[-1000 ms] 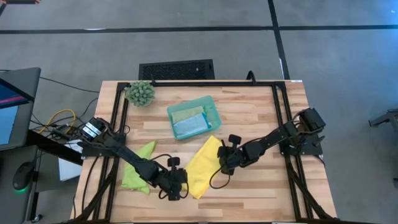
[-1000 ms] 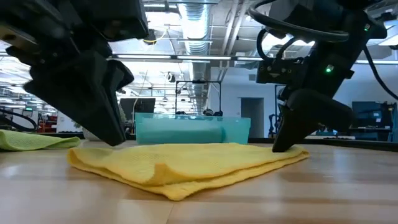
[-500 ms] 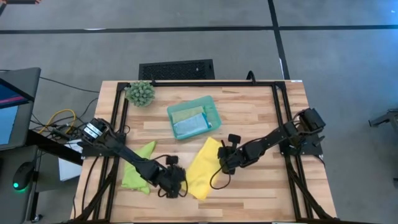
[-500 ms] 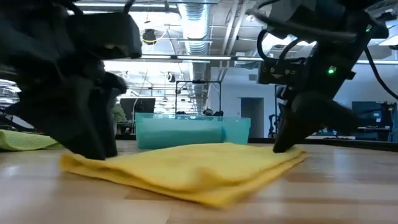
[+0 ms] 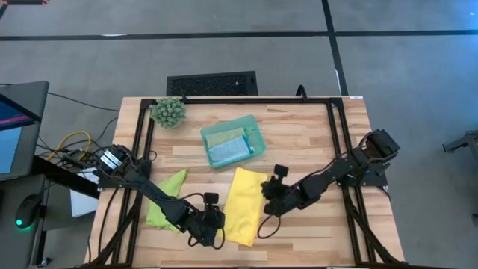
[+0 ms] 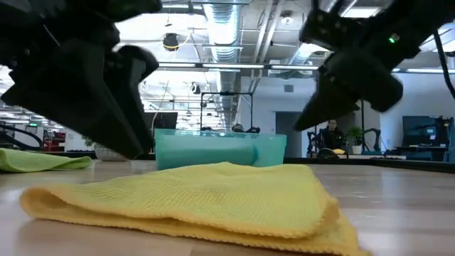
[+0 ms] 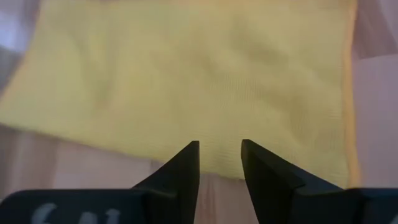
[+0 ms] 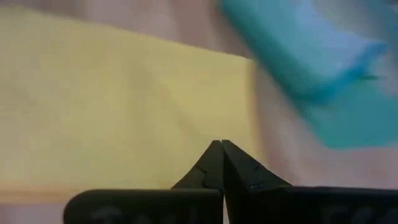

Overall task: Fold microfiber towels
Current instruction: Fold the yellow towel

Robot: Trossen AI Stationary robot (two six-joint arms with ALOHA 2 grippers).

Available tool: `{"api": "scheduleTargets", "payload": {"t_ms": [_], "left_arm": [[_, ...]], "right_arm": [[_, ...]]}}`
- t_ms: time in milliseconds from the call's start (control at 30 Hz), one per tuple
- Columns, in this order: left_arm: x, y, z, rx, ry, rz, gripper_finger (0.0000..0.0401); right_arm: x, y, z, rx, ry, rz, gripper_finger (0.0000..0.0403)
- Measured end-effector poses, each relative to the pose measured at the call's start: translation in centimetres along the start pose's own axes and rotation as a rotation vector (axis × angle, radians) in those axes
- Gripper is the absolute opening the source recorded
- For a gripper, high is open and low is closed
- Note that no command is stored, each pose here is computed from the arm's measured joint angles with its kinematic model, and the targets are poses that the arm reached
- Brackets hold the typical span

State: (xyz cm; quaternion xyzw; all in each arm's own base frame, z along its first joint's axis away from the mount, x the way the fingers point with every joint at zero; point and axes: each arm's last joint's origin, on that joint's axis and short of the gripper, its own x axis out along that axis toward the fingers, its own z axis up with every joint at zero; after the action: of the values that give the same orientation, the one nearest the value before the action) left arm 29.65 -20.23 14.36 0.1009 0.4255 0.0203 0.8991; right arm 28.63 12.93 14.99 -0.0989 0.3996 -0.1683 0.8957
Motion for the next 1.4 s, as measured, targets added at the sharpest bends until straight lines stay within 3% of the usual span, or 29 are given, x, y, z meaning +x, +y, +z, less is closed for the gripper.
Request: {"api": "scheduleTargets", "payload": {"t_ms": [167,233,333,433,533,667,767,933,1133,1400], "left_arm": [[1.6,0.0,-0.7,-0.045,0.06,-0.099,0.0112],[2.1,-0.1,-0.6,-0.027,0.061,-0.15,0.0111],[2.4,-0.5,0.1,0.038,-0.018,-0.201,0.0111],[2.0,-0.7,1.5,0.067,-0.152,-0.221,0.0111],[1.3,-0.5,2.9,0.046,-0.231,-0.139,0.0111],[1.1,0.0,3.5,-0.03,-0.286,0.091,0.0111],[1.9,1.6,3.1,-0.084,-0.225,0.194,0.0111],[3.9,6.1,2.7,-0.158,-0.083,0.304,0.0111],[7.0,9.3,2.2,-0.205,0.011,0.272,0.0111],[7.8,8.7,1.4,-0.212,0.053,0.284,0.0098]], "right_arm": [[2.8,0.6,0.2,0.066,0.034,0.161,0.0012],[3.6,0.2,-0.4,0.044,0.109,0.188,0.0012],[4.2,-0.7,-1.0,0.04,0.154,0.079,0.0014],[4.1,-1.3,-0.6,0.042,0.101,-0.043,0.0014],[3.4,-0.9,-0.1,-0.011,0.085,0.003,0.0014],[2.7,0.8,0.4,-0.006,0.057,0.205,0.0018],[2.4,2.2,0.7,0.009,0.006,0.337,0.0019],[2.8,4.3,0.1,-0.103,-0.042,0.472,0.0016],[3.2,4.9,-0.7,-0.132,0.029,0.591,0.002],[0.9,5.4,-1.5,-0.197,0.097,0.614,0.0015]]}}
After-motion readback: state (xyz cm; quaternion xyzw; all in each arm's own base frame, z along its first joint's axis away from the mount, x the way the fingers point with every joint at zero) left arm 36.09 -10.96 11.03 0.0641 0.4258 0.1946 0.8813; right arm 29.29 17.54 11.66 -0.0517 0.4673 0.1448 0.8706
